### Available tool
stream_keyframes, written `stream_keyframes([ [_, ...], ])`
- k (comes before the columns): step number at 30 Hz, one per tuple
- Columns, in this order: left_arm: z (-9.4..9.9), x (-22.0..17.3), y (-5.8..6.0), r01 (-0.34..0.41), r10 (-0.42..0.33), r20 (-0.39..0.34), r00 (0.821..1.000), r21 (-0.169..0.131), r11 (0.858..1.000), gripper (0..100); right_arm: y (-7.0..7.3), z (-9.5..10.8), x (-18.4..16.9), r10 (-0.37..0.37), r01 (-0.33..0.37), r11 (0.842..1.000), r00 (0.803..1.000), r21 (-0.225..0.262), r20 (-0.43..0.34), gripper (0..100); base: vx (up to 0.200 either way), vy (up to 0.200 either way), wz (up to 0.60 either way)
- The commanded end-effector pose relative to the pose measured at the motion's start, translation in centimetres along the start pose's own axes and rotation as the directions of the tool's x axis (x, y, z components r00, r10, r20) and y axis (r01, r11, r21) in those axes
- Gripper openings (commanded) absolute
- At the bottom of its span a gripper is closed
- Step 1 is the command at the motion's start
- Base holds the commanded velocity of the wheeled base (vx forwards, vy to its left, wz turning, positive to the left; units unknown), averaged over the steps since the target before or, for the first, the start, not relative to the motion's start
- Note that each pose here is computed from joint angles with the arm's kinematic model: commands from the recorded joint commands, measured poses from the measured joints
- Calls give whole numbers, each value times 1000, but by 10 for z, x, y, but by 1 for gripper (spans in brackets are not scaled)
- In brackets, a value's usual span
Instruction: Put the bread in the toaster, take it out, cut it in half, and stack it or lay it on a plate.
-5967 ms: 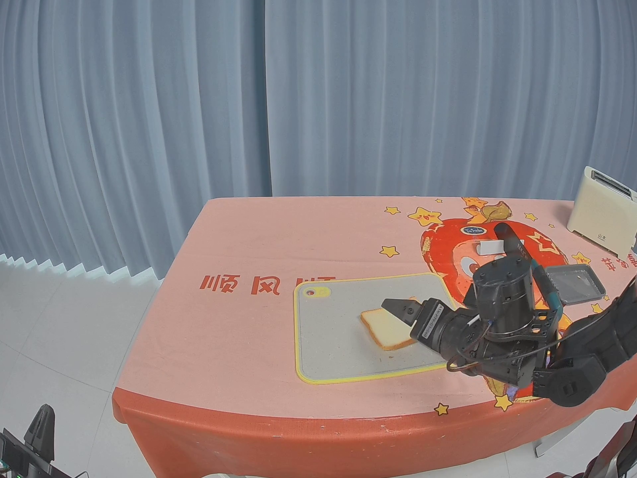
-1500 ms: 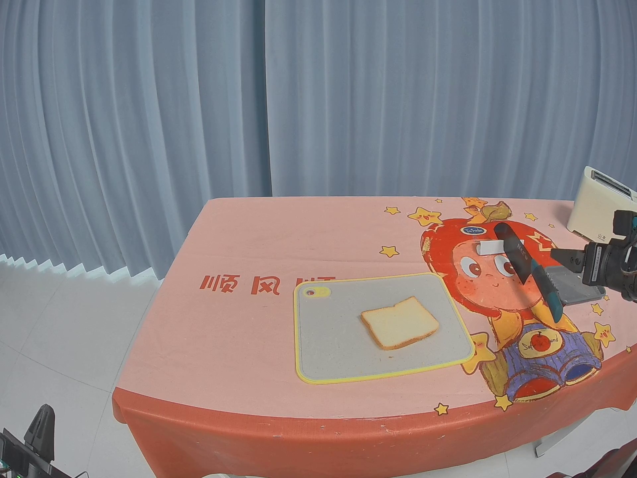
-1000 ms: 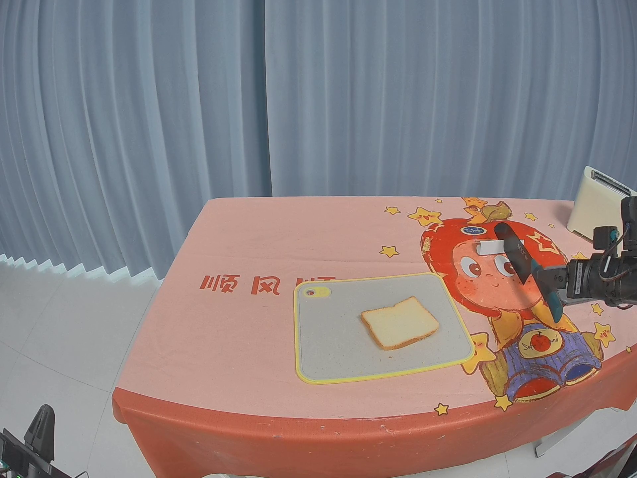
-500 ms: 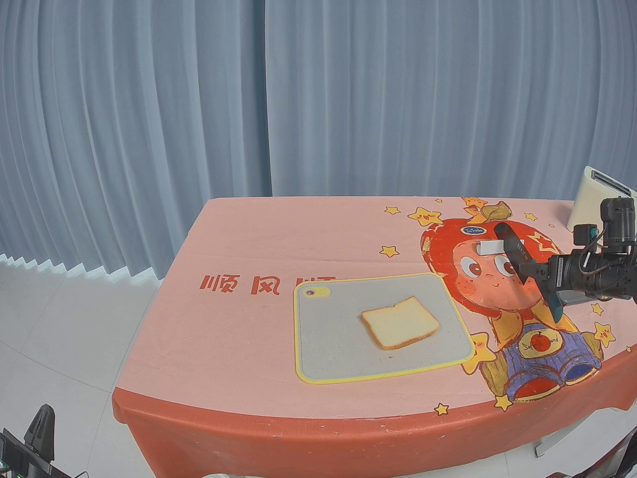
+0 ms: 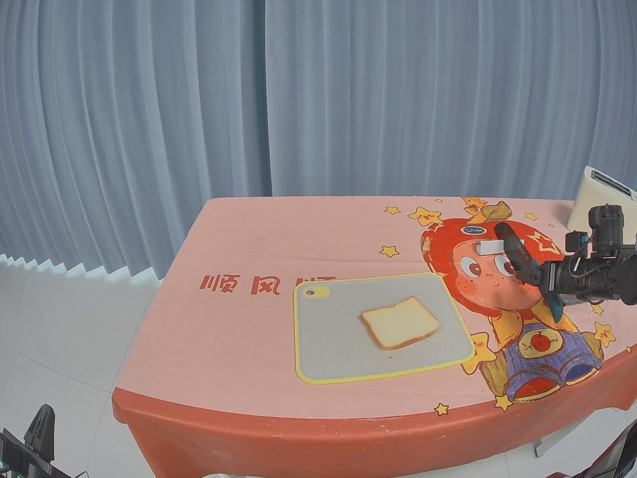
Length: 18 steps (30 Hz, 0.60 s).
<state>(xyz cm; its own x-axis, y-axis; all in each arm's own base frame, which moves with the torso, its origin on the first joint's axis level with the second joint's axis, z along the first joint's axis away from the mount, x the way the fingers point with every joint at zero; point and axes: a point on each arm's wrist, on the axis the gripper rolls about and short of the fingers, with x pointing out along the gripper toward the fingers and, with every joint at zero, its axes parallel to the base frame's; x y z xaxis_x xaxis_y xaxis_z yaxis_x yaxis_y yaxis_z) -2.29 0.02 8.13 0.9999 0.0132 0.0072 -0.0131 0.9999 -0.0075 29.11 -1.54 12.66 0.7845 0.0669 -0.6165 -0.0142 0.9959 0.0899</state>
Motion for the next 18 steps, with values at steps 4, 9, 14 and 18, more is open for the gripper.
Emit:
stream_keyframes([
  [4,-5,0,0,-1,1,-1,1000,0,1000,0,0,-1,3,0,0,1000,1000,-1,-10,100,0,0,0],
  [9,-5,0,0,-1,1,-1,1000,0,1000,0,0,-1,3,0,0,1000,1000,-3,-10,100,0,0,0],
  [14,-5,0,0,-1,1,-1,1000,0,1000,0,1,-1,3,4,-4,1000,1000,-1,-10,0,0,0,0],
  [18,-5,0,0,-1,1,-1,1000,0,1000,0,2,0,2,6,-6,1000,1000,-3,-5,0,0,0,0],
])
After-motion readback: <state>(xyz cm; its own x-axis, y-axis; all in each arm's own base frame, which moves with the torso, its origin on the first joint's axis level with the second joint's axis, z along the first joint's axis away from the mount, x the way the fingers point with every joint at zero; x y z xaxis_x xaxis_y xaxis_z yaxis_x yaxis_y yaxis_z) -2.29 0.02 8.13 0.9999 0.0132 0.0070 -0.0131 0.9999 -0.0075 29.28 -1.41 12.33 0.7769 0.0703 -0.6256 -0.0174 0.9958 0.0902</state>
